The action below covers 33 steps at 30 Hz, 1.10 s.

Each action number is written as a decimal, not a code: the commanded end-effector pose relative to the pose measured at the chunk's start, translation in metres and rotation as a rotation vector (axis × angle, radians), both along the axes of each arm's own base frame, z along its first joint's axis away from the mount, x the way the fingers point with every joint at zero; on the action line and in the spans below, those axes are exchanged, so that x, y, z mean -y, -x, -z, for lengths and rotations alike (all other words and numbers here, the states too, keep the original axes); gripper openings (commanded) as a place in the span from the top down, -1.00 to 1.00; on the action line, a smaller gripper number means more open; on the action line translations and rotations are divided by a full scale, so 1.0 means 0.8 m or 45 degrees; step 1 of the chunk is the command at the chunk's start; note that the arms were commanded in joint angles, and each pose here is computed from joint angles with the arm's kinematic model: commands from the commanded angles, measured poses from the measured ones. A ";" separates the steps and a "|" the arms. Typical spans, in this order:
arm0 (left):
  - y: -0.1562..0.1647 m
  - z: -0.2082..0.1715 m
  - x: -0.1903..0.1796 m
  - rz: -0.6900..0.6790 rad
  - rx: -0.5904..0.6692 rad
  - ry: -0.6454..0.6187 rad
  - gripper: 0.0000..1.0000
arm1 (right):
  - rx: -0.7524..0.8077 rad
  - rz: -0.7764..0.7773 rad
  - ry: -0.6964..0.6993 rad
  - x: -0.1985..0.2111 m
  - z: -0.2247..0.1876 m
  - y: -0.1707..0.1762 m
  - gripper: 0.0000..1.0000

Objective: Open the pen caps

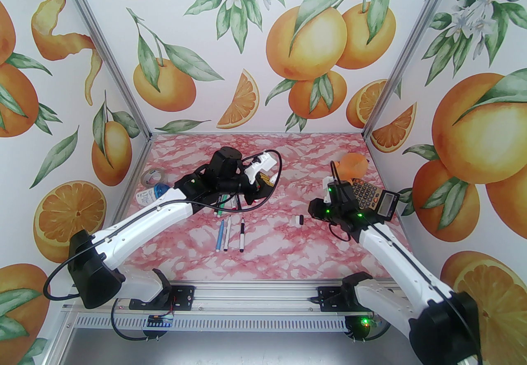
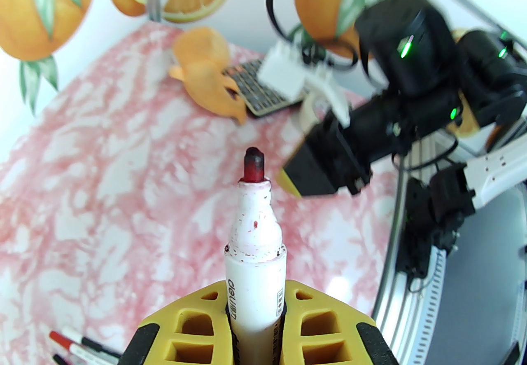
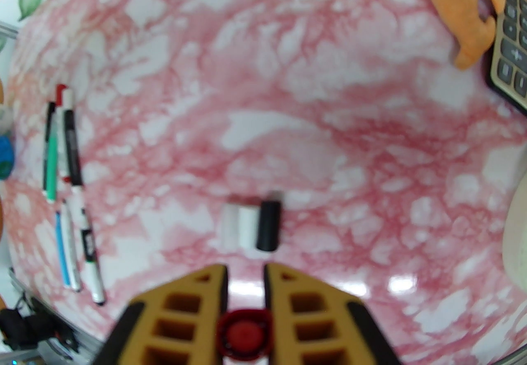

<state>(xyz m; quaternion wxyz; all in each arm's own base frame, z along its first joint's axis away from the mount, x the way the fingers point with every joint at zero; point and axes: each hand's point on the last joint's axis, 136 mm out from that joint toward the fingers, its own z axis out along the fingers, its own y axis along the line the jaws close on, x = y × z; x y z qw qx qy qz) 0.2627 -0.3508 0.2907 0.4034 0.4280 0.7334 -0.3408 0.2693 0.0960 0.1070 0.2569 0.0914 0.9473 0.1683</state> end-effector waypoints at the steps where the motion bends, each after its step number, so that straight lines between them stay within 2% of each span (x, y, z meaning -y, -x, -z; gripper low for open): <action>1: 0.001 -0.018 -0.002 -0.007 0.037 0.055 0.92 | -0.023 -0.027 0.051 0.002 0.018 -0.002 0.68; 14: 0.004 -0.008 0.005 0.031 -0.008 0.039 0.91 | -0.148 -0.055 0.079 -0.006 0.077 -0.006 0.65; 33: 0.005 0.002 0.010 0.042 -0.030 0.013 0.92 | -0.205 -0.058 0.111 -0.006 0.106 -0.014 0.58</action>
